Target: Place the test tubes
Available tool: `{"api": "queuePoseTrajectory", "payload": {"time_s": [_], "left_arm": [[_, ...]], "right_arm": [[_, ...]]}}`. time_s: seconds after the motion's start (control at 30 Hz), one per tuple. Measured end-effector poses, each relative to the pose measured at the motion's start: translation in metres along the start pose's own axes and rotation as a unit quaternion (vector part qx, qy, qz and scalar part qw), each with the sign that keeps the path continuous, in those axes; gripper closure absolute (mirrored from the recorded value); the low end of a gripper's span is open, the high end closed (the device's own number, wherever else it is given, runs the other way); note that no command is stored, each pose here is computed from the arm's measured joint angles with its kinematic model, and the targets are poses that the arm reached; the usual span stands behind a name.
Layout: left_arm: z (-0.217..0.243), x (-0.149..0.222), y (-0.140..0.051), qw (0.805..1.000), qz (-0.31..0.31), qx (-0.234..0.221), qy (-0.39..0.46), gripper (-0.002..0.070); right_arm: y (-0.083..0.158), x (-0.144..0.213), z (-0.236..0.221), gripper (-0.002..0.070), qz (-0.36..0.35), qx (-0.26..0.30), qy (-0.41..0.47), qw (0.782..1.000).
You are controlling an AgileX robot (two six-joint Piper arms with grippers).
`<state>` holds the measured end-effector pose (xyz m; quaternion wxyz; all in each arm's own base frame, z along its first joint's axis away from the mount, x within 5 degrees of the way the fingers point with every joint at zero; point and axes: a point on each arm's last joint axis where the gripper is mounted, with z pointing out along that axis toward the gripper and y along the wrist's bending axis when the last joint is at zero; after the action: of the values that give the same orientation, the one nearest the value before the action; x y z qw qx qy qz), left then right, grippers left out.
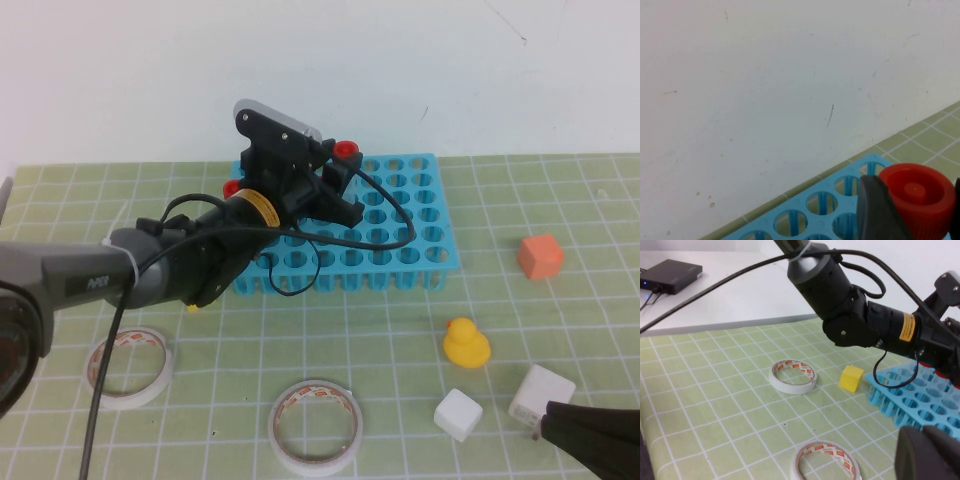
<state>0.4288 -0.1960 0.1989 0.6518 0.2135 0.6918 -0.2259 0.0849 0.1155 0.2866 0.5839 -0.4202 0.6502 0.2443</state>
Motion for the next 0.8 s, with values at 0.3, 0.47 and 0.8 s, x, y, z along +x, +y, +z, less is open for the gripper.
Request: {"api": "queuePoseTrajectory", "payload": {"time_s": [0.3, 0.47, 0.8], "left_arm": [[0.0024, 0.0023, 0.0002, 1.0, -0.002, 0.003, -0.006, 0.0417], [0.0024, 0.0024, 0.0001, 1.0, -0.002, 0.003, -0.006, 0.0417], [0.0024, 0.0024, 0.0001, 1.0, -0.002, 0.003, -0.006, 0.0417]], "right_arm": [[0.0, 0.0, 0.0, 0.0678, 0.0, 0.0, 0.0, 1.0], [-0.0002, 0.0, 0.0, 0.0678, -0.001, 0.001, 0.0, 1.0], [-0.0022, 0.0001, 0.0, 0.0678, -0.001, 0.012, 0.0, 1.0]]}}
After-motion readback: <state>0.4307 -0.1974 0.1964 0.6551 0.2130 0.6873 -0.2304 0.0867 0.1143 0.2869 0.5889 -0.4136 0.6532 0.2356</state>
